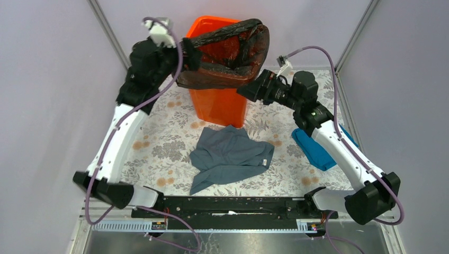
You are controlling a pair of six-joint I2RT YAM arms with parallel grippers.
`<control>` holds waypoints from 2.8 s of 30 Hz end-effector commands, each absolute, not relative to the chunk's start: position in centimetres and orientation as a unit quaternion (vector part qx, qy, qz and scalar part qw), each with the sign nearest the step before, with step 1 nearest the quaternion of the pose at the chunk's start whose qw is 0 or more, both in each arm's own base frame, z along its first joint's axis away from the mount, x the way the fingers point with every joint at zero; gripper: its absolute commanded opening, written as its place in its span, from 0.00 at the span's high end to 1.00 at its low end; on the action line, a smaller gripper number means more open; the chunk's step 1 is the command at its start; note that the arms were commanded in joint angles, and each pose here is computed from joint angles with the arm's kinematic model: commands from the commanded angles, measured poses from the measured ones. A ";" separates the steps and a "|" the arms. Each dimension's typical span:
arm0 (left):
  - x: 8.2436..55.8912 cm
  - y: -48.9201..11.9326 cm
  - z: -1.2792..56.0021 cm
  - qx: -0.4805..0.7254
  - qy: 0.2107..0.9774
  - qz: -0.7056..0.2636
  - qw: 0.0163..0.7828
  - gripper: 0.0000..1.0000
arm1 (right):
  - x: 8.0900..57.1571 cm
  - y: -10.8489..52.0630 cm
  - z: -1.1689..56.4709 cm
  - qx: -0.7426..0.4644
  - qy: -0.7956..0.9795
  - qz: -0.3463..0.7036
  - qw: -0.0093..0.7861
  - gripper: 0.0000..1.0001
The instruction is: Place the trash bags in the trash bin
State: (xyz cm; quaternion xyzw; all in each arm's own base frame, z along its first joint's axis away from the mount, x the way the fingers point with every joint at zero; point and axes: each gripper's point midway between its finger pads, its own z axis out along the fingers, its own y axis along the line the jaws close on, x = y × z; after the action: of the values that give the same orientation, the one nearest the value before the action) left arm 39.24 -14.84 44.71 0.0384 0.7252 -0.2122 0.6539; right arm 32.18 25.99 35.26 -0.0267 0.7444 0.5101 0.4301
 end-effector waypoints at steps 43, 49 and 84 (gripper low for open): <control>54.5 -19.8 46.2 0.144 0.677 -0.057 0.719 0.40 | 36.5 25.9 40.8 0.132 0.688 0.510 0.499 0.19; 55.3 -19.3 46.8 0.122 0.670 -0.058 0.730 0.56 | 37.9 26.6 40.2 0.138 0.696 0.504 0.491 0.31; 50.5 -21.3 52.1 0.158 0.618 -0.234 0.734 0.16 | 38.8 18.6 37.5 0.131 0.716 0.515 0.452 1.00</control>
State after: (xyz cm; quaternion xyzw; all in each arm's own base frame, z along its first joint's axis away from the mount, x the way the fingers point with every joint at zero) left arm 55.69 -18.75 46.35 0.0980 0.6698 -0.1400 0.7226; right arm 40.46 17.82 37.05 0.2211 0.7082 0.5214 0.4216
